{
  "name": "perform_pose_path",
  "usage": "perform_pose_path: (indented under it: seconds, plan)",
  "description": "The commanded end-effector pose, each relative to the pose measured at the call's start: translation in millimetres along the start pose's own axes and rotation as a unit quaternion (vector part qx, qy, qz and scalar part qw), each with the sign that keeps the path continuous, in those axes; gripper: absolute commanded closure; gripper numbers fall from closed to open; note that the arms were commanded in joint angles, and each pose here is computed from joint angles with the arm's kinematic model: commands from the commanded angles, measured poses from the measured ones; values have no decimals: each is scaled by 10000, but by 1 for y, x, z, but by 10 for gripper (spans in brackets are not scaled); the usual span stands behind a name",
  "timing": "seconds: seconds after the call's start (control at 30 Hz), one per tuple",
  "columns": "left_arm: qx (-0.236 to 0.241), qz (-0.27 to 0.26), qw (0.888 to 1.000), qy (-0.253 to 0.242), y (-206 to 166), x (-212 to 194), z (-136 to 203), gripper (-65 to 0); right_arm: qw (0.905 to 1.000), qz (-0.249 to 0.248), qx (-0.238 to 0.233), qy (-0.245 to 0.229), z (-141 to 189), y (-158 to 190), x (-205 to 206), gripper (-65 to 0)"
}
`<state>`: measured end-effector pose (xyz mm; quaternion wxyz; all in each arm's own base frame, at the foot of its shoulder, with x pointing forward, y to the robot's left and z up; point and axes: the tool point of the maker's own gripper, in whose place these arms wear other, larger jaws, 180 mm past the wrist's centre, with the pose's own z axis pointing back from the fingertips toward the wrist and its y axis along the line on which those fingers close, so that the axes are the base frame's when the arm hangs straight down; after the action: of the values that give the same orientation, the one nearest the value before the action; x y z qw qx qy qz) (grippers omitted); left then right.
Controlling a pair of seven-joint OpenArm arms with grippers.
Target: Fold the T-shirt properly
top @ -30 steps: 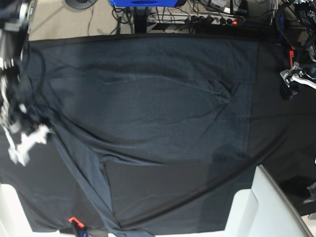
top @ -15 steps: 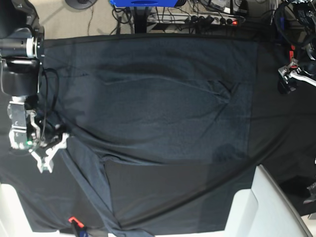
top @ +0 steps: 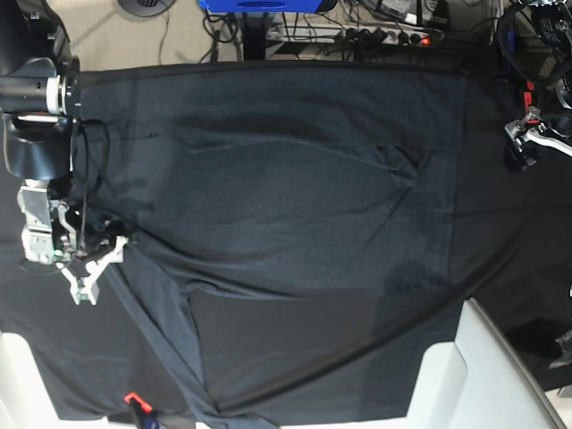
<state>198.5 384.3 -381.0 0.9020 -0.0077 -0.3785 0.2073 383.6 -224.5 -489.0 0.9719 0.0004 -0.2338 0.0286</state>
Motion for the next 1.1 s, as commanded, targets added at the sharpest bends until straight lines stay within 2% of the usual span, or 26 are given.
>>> perform_pose_path:
  seconds: [0.0,0.3,0.43,0.63,0.77,0.97,1.0,1.07]
  plan:
    - [6,-93,9997,-235,2,17,4,-638,9994,-1,-75,-349,9,-9,33,-347]
    - [18,-89,9997,-230,3,17,5,-638,9987,-15,-226,-466,17,-27,47,-347]
    - [15,-88,9997,-238,3,17,4,-638,9978,-145,-439,-466,19,-39,46,-347]
    - [2,-94,9997,-236,2,18,4,-638,9980,-165,-416,-449,17,-37,44,-347]
    - [8,-85,9997,-234,3,17,4,-638,9986,-249,-379,-263,10,-35,30,-347]
    - [14,-82,9997,-239,3,18,4,-638,9983,-359,-347,-304,-3,-35,14,-345]
    - [14,-82,9997,-239,3,18,4,-638,9983,-361,-346,-289,-4,-35,12,-327]
    - [-2,-92,9997,-226,2,17,3,-638,9983,-359,-347,-296,-3,-35,13,-246]
